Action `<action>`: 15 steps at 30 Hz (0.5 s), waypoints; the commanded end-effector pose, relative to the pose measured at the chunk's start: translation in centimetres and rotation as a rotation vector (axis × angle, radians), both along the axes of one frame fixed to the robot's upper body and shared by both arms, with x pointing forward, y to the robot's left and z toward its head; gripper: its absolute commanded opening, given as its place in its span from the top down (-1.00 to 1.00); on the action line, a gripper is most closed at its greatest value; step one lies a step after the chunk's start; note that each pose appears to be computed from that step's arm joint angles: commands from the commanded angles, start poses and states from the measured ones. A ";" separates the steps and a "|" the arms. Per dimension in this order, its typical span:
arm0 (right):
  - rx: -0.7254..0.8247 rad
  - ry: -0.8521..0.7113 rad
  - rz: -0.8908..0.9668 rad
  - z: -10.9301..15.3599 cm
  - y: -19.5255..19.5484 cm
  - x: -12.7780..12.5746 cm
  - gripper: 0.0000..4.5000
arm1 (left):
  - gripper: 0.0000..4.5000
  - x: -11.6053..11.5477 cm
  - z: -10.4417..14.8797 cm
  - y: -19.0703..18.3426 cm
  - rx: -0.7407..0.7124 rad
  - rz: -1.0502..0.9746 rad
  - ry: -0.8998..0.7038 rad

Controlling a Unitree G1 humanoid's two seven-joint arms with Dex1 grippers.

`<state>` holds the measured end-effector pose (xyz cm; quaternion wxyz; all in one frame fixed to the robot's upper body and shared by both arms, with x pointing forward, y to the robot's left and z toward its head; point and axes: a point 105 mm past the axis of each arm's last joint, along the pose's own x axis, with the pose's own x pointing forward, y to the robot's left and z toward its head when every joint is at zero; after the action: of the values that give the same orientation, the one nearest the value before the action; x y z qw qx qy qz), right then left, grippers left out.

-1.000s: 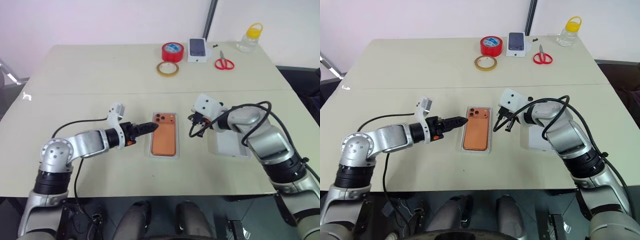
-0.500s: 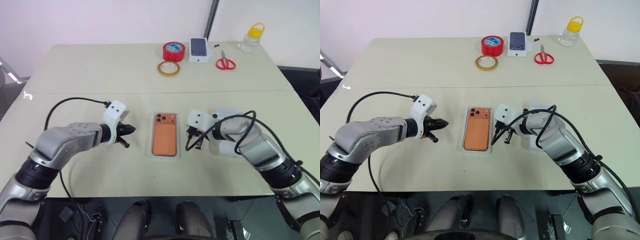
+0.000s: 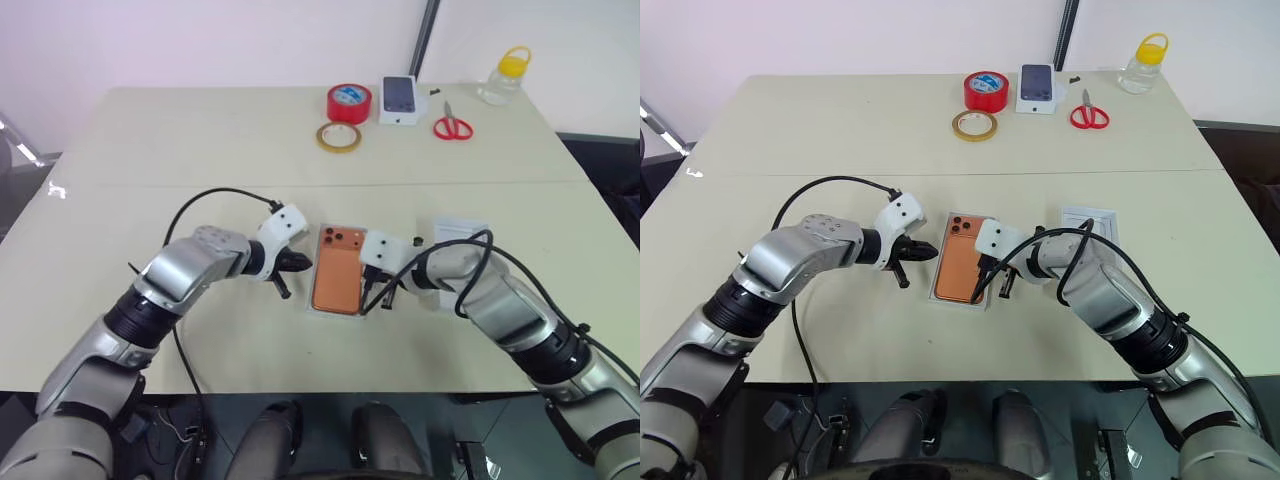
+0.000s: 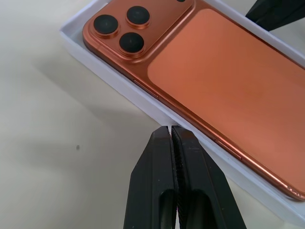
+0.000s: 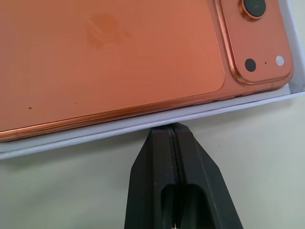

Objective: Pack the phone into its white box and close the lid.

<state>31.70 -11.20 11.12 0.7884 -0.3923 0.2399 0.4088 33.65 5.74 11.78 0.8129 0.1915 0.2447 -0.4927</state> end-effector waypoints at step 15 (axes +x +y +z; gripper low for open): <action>-0.076 0.023 -0.113 1.2 -6.6 -4.4 1.00 | 0.95 -4.7 -0.1 -10.9 -0.091 -0.391 0.063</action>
<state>28.05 -19.87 11.42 0.7973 -0.4034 0.3193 0.3157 29.90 -3.25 9.85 0.7168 0.1827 0.2524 -0.6238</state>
